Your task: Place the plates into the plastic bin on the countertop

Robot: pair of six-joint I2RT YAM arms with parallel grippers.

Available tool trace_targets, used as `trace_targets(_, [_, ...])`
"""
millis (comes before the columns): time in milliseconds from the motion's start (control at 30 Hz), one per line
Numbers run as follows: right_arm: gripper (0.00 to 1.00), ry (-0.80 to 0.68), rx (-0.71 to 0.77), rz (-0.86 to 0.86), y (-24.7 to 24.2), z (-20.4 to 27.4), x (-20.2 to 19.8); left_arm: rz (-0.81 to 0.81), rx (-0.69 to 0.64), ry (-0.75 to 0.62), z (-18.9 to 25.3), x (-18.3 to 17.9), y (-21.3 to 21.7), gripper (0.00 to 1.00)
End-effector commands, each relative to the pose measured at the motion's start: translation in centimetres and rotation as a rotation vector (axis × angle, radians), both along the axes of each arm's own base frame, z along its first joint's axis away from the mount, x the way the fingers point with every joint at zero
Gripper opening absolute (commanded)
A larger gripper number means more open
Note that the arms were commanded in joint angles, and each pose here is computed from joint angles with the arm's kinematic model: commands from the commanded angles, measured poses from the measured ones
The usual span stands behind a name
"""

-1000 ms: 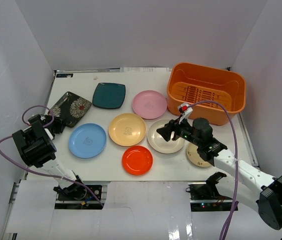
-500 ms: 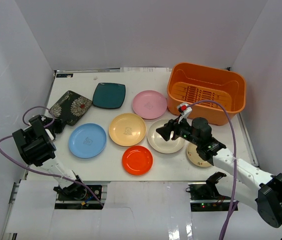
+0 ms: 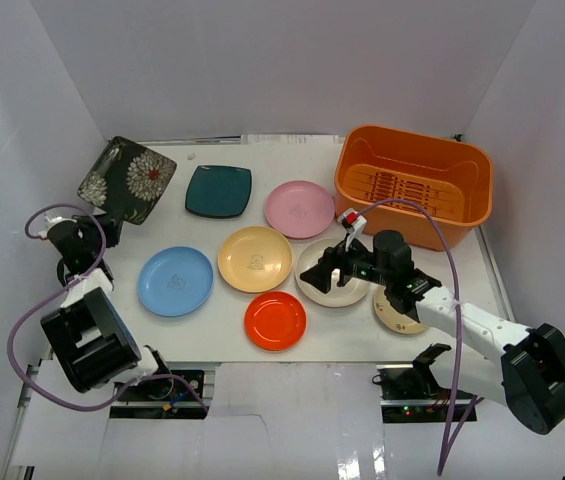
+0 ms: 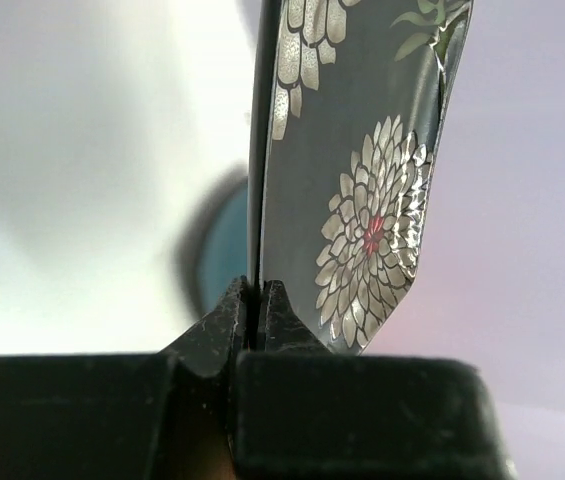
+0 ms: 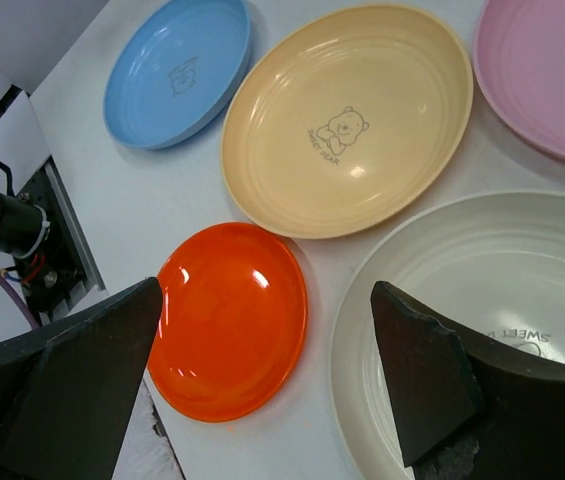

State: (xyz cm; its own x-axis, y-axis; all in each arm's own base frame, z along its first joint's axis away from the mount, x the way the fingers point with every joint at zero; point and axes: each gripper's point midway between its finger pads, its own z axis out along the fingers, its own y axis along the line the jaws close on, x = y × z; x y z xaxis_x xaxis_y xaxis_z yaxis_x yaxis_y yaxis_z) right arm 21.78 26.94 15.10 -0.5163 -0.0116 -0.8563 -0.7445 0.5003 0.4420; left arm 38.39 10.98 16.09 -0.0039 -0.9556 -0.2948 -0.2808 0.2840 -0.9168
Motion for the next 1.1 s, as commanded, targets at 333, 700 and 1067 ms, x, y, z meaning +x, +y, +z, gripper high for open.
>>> trace_targets(333, [0.98, -0.143, 0.01, -0.097, 1.2, 11.5, 4.9, -0.586, 0.08, -0.242, 9.6, -3.6, -17.3, 0.0])
trace_targets(700, [0.95, -0.174, -0.063, -0.104, 1.7, 11.7, 7.0, -0.905, 0.125, -0.243, 7.9, -9.9, -25.3, 0.0])
trace_targets(1067, [0.66, -0.047, 0.014, -0.097, 3.6, 9.1, 7.4, -1.082, 0.2, -0.257, 7.2, -11.2, -29.6, 0.0])
